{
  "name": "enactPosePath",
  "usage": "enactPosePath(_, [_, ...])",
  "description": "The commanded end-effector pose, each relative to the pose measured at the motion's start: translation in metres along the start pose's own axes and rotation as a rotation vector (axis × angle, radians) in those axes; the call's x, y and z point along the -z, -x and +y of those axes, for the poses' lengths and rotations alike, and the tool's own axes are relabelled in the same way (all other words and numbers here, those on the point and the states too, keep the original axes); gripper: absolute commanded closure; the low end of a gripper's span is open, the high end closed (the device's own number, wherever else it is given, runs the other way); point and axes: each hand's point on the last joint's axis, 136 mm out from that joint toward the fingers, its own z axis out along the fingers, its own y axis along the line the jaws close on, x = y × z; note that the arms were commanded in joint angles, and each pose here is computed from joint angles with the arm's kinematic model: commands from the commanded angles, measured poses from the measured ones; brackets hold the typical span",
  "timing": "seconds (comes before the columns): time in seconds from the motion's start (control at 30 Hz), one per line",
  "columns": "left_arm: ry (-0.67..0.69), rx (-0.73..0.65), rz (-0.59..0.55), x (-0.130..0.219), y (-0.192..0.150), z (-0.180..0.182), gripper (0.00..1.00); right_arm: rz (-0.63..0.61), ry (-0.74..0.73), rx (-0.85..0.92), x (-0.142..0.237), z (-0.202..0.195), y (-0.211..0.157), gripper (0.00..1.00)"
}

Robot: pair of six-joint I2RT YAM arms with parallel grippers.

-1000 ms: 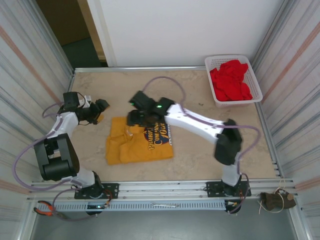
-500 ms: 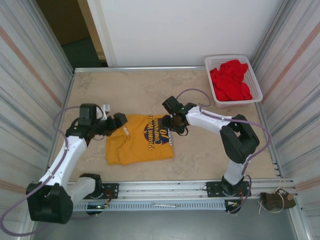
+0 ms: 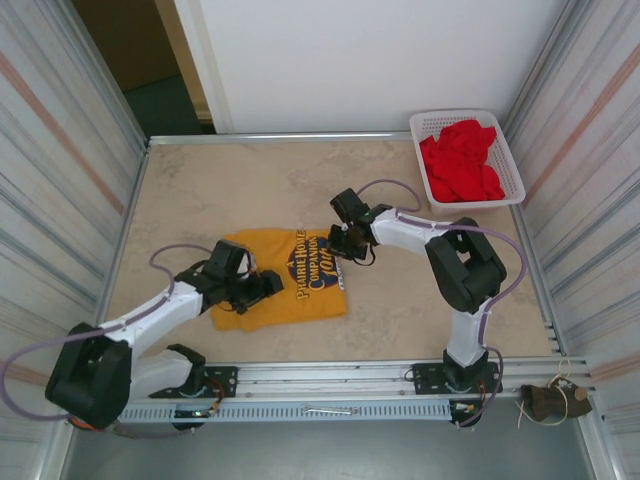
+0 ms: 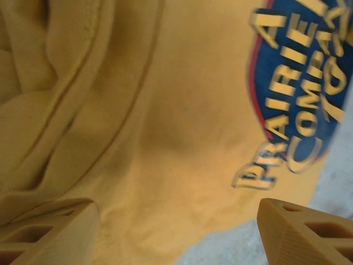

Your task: Fold the inside-out t-shirt

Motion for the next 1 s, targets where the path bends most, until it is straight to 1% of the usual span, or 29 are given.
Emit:
enactPosePath(0.0, [0.022,0.002,-0.046,-0.009,0.013,0.002,0.24,0.016,-0.001,-0.056,-0.007,-0.012,-0.004,1.0])
enactPosePath(0.07, [0.042,-0.009,-0.048,-0.012,0.019,0.002,0.24,-0.002,-0.02,-0.079,-0.003,-0.021,-0.004,1.0])
enactPosePath(0.17, [0.068,-0.043,-0.05,-0.019,0.032,-0.002,0.24,-0.043,-0.084,-0.148,0.01,-0.049,-0.01,1.0])
enactPosePath(0.3, [0.058,-0.101,-0.021,-0.033,0.056,-0.016,0.24,-0.117,-0.161,-0.268,0.034,-0.093,-0.035,1.0])
enactPosePath(0.43, [0.013,-0.234,0.039,-0.05,0.084,-0.049,0.23,-0.187,-0.26,-0.392,0.057,-0.129,-0.085,1.0])
enactPosePath(0.53, [-0.039,-0.313,0.086,-0.062,0.102,-0.079,0.23,-0.218,-0.277,-0.418,0.063,-0.137,-0.132,1.0])
enactPosePath(0.57, [-0.058,-0.34,0.099,-0.065,0.107,-0.088,0.23,-0.219,-0.269,-0.421,0.063,-0.137,-0.145,0.89])
enactPosePath(0.63, [-0.082,-0.379,0.122,-0.067,0.116,-0.104,0.23,-0.199,-0.241,-0.394,0.063,-0.129,-0.165,0.59])
enactPosePath(0.67, [-0.088,-0.407,0.123,-0.064,0.121,-0.112,0.23,-0.191,-0.231,-0.365,0.066,-0.123,-0.169,0.52])
enactPosePath(0.73, [-0.102,-0.456,0.099,-0.048,0.129,-0.128,0.22,-0.187,-0.214,-0.293,0.08,-0.108,-0.167,0.51])
enactPosePath(0.8, [-0.124,-0.476,0.052,-0.024,0.139,-0.141,0.22,-0.225,-0.19,-0.203,0.104,-0.093,-0.15,0.51])
enactPosePath(0.87, [-0.146,-0.465,-0.009,0.006,0.147,-0.147,0.22,-0.256,-0.161,-0.129,0.13,-0.08,-0.122,0.51])
enactPosePath(0.93, [-0.124,-0.431,-0.053,0.026,0.15,-0.139,0.18,-0.296,-0.128,-0.059,0.15,-0.072,-0.087,0.51])
enactPosePath(0.97, [-0.102,-0.403,-0.068,0.034,0.15,-0.131,0.17,-0.303,-0.111,-0.032,0.157,-0.071,-0.069,0.46])
